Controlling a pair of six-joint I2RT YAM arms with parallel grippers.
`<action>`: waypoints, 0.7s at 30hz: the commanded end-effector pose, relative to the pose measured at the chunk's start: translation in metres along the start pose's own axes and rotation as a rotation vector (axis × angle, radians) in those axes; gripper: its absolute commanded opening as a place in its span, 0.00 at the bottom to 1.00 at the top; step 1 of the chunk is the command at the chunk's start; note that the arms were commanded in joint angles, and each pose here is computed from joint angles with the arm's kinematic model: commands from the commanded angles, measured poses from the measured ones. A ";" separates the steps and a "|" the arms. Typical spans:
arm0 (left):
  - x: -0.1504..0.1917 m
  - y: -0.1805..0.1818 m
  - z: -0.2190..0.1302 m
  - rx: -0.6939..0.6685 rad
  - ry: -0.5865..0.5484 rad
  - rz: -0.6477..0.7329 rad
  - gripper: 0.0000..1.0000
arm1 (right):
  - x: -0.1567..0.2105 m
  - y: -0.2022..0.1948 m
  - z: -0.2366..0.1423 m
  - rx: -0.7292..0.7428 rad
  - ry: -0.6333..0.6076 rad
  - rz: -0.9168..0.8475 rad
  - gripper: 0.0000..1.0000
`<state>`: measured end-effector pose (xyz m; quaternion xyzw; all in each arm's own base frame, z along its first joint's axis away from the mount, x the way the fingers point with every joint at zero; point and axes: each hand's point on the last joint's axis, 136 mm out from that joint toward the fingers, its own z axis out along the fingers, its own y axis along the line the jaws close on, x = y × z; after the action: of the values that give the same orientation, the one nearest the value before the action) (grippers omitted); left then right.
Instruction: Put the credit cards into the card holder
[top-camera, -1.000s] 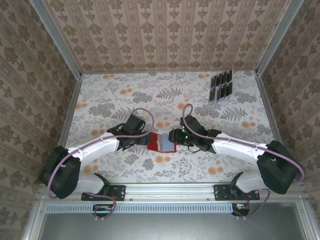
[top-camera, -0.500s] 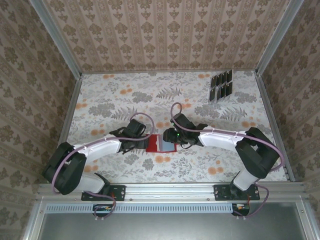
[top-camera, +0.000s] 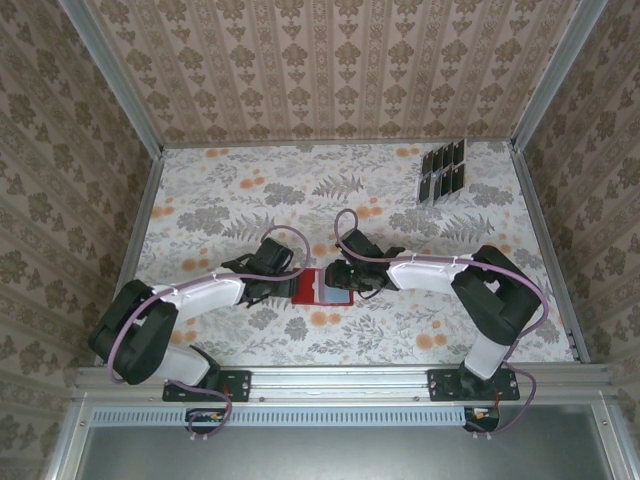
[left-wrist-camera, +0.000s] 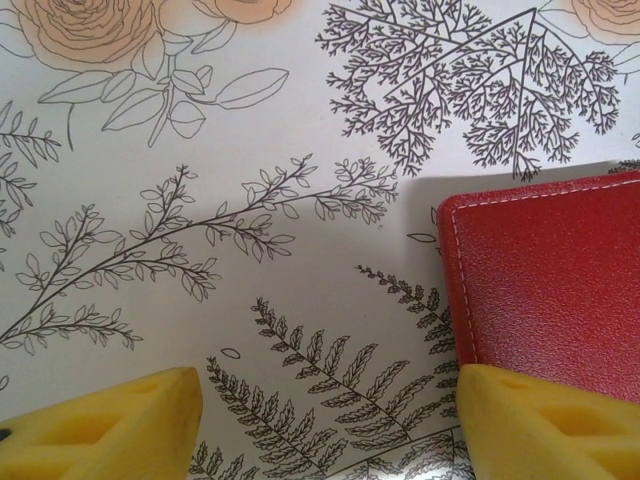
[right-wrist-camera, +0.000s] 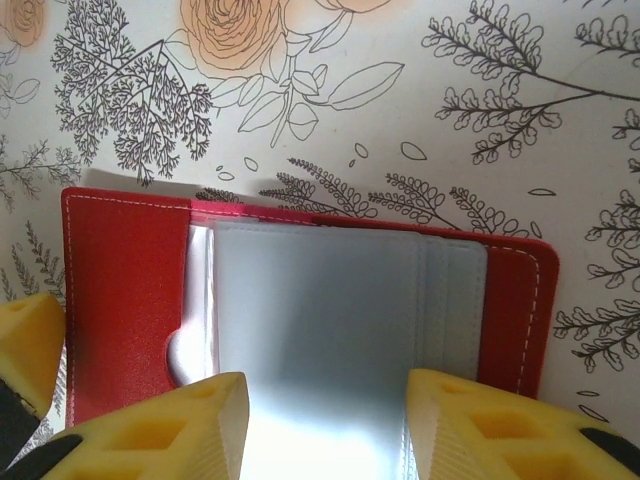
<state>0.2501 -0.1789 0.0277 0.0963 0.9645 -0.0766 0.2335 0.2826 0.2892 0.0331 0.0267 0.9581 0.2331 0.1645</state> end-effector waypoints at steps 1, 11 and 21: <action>0.001 0.002 0.003 -0.005 0.000 -0.010 0.70 | -0.001 0.011 -0.002 -0.039 0.007 -0.003 0.47; 0.001 0.001 0.003 0.006 -0.008 -0.013 0.70 | -0.003 0.033 -0.006 -0.150 0.010 0.011 0.47; 0.001 0.000 0.002 0.012 -0.012 -0.009 0.70 | -0.006 0.038 -0.008 -0.169 0.000 0.016 0.47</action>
<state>0.2518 -0.1807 0.0271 0.0955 0.9624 -0.0830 0.2406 0.2853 0.3158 0.0510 0.0217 0.9381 0.3056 0.1614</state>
